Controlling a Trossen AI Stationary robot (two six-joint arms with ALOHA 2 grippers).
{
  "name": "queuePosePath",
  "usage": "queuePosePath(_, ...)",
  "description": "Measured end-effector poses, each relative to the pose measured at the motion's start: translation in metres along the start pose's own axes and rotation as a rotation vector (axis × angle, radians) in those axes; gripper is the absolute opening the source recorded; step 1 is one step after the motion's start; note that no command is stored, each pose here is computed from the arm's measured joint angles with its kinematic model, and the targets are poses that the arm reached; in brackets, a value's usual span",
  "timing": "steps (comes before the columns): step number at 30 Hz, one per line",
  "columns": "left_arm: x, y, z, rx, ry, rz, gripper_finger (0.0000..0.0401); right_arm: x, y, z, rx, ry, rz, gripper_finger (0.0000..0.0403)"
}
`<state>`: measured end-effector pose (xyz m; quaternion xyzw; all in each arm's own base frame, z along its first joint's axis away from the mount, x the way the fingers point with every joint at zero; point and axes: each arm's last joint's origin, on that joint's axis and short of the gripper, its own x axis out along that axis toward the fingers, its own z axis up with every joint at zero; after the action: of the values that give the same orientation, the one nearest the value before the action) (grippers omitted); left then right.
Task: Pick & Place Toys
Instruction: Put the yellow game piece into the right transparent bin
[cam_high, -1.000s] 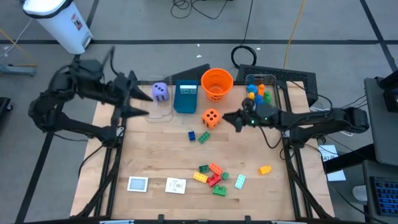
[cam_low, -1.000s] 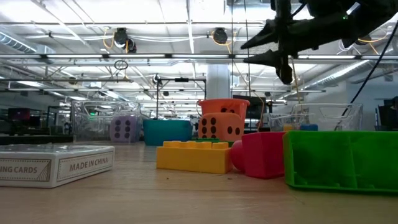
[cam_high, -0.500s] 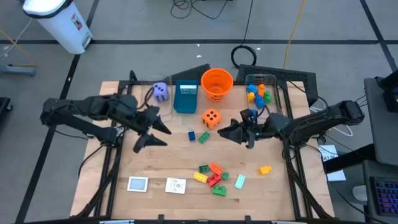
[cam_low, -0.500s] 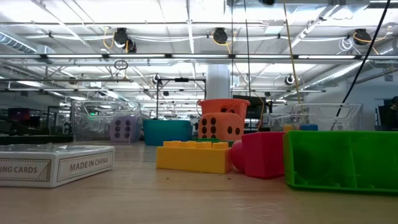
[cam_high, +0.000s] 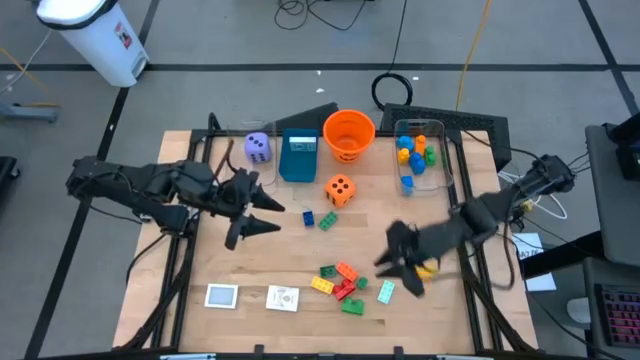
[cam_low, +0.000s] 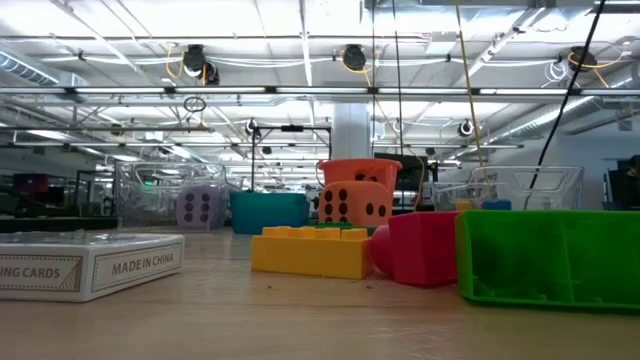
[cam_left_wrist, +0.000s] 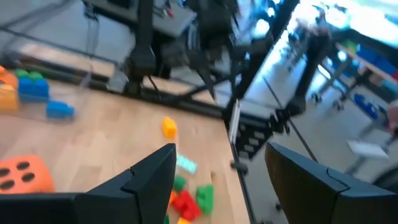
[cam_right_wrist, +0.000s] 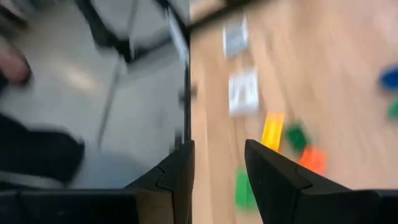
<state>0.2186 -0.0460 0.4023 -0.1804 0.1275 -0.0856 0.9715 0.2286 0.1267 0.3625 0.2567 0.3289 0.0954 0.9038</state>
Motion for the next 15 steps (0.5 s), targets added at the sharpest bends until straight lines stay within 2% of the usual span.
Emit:
queuePosePath(4, 0.008, -0.003, 0.003, -0.043, -0.070, 0.031, 0.0257, 0.013, 0.015, -0.040, -0.060, 0.241, -0.070, 0.0125)
queuePosePath(8, 0.018, -0.009, 0.006, -0.100, -0.132, 0.005, 0.0257, 0.016, 0.022, -0.078, -0.148, 0.442, -0.172, 0.0111)
queuePosePath(12, 0.040, -0.020, -0.001, -0.154, -0.152, -0.027, 0.0257, 0.010, 0.021, -0.105, -0.235, 0.595, -0.281, 0.0103)
queuePosePath(15, 0.057, -0.029, -0.006, -0.190, -0.179, -0.063, 0.0257, 0.006, 0.016, -0.120, -0.343, 0.668, -0.305, 0.0104)
